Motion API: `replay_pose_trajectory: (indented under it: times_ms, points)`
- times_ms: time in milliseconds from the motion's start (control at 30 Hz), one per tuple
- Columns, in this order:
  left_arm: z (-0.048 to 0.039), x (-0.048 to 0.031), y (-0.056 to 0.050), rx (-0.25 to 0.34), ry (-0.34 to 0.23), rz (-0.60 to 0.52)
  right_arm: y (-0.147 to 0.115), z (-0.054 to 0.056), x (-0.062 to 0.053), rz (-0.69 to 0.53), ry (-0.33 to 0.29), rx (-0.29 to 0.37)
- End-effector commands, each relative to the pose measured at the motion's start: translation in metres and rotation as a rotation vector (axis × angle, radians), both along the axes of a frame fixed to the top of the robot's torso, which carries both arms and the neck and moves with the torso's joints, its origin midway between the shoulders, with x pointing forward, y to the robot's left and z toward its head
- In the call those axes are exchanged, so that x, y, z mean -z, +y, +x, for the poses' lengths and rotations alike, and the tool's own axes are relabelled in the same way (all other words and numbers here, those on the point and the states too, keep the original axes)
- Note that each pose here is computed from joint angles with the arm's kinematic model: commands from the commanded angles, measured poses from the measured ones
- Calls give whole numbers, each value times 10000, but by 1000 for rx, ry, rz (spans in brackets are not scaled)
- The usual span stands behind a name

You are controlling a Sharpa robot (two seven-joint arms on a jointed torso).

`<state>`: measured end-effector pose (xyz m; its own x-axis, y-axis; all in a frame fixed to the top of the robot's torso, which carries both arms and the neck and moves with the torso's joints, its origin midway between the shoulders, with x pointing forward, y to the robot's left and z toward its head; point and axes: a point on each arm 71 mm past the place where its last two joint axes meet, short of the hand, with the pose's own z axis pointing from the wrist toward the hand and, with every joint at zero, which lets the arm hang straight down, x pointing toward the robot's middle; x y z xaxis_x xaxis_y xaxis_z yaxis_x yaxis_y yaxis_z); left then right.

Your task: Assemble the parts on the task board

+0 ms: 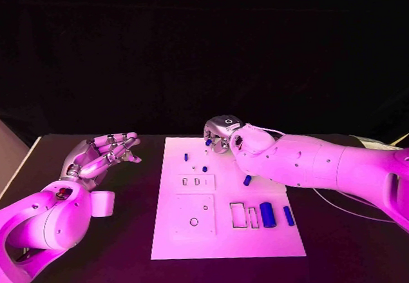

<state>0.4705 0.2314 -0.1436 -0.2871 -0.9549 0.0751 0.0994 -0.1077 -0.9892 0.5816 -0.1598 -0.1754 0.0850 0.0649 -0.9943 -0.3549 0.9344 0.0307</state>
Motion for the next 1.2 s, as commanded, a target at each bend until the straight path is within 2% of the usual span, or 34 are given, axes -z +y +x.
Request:
replay_pose_trajectory:
  times_ms: [33, 400, 633, 733, 900, 1067, 1200]
  points:
    - [-6, -14, -22, 17, -8, -4, 21, -7, 45, -18, 22, -7]
    - [-6, -13, -15, 16, -6, -3, -28, -8, 28, 1, 14, -6]
    - [-2, -10, -2, 14, -5, -1, -137, -77, -1, 23, -4, -3]
    - [1, -7, 9, 11, -4, 0, -230, -122, -42, 43, -17, 3]
    - [5, -4, 24, 9, -3, 0, -484, -216, -174, 123, -28, 31]
    - [9, 0, 38, 7, -1, 1, -804, -327, -276, 244, 18, 76]
    - [14, 8, 39, 9, 1, 0, -1048, -389, -271, 304, 97, 121]
